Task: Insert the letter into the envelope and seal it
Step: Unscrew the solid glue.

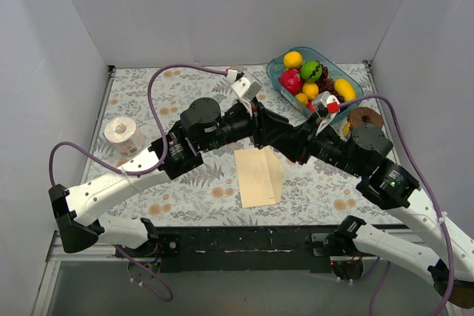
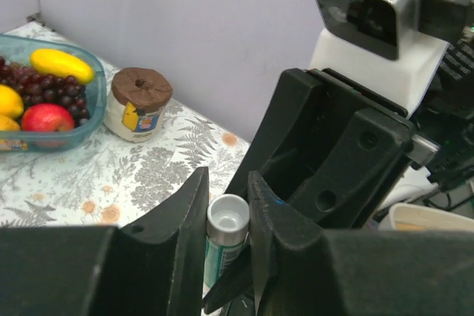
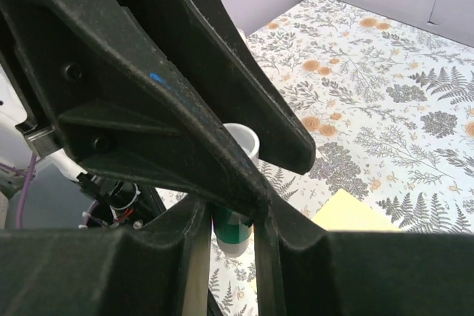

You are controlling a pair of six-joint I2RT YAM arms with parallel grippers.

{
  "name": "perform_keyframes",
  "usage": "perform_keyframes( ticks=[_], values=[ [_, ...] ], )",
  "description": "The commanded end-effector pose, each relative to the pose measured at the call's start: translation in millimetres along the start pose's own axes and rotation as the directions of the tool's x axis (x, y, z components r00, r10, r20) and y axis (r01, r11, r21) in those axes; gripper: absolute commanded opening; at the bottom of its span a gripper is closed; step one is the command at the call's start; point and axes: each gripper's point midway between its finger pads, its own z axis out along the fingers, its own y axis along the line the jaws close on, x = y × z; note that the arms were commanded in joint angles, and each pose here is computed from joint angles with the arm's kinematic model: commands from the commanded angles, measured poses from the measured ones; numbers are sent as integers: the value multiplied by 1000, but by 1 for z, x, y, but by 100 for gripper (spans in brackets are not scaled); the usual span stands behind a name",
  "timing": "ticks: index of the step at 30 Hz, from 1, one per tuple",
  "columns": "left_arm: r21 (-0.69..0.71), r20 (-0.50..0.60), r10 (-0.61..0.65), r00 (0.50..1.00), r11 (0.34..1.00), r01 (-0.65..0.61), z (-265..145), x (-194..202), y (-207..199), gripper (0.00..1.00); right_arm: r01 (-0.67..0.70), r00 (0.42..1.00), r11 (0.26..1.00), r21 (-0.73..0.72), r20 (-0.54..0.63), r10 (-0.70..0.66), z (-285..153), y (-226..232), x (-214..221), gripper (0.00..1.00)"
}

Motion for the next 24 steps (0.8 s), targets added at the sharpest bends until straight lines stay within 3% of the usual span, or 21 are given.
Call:
perform_keyframes(
  ticks=[1,2,6,7,10,13,14,17,19,20,21,24],
  values=[
    [26,-20,7,1000,1000,-6,-4,-3,-9,7,48,991,998,-35,130,-43,-6,13,-40,1],
    [35,-14,8,1000,999,-8,-6,-5,-11,0,52,990,998,-35,130,-47,-6,13,-39,1],
    [192,-15,29,999,981,-25,-14,-8,-40,0,122,983,986,-109,153,-105,-11,26,-43,1],
    [333,-49,48,998,942,-29,-22,-3,-64,0,147,979,978,-148,165,-122,-14,34,-46,1],
    [527,-59,74,996,849,-32,-38,-4,-99,0,249,960,910,-330,207,-188,-26,69,-51,1],
    [620,-89,91,992,784,-17,-47,-1,-115,0,351,932,770,-532,281,-231,-50,111,-55,1],
    [683,-104,113,988,730,-11,-56,1,-126,0,364,930,702,-612,282,-236,-60,125,-50,1],
    [767,-161,135,978,640,38,-67,10,-138,0,384,923,586,-714,298,-242,-77,144,-49,1],
    [778,-169,138,976,626,46,-67,8,-141,0,374,927,548,-748,287,-240,-80,150,-48,1],
    [777,-167,141,976,629,42,-66,7,-140,31,365,931,558,-745,278,-238,-78,148,-48,1],
    [758,-154,134,979,652,30,-63,5,-137,52,378,926,582,-720,286,-248,-72,144,-49,1],
    [704,-85,123,989,710,-28,-60,-11,-128,92,359,932,723,-590,263,-248,-51,120,-54,1]
  ],
)
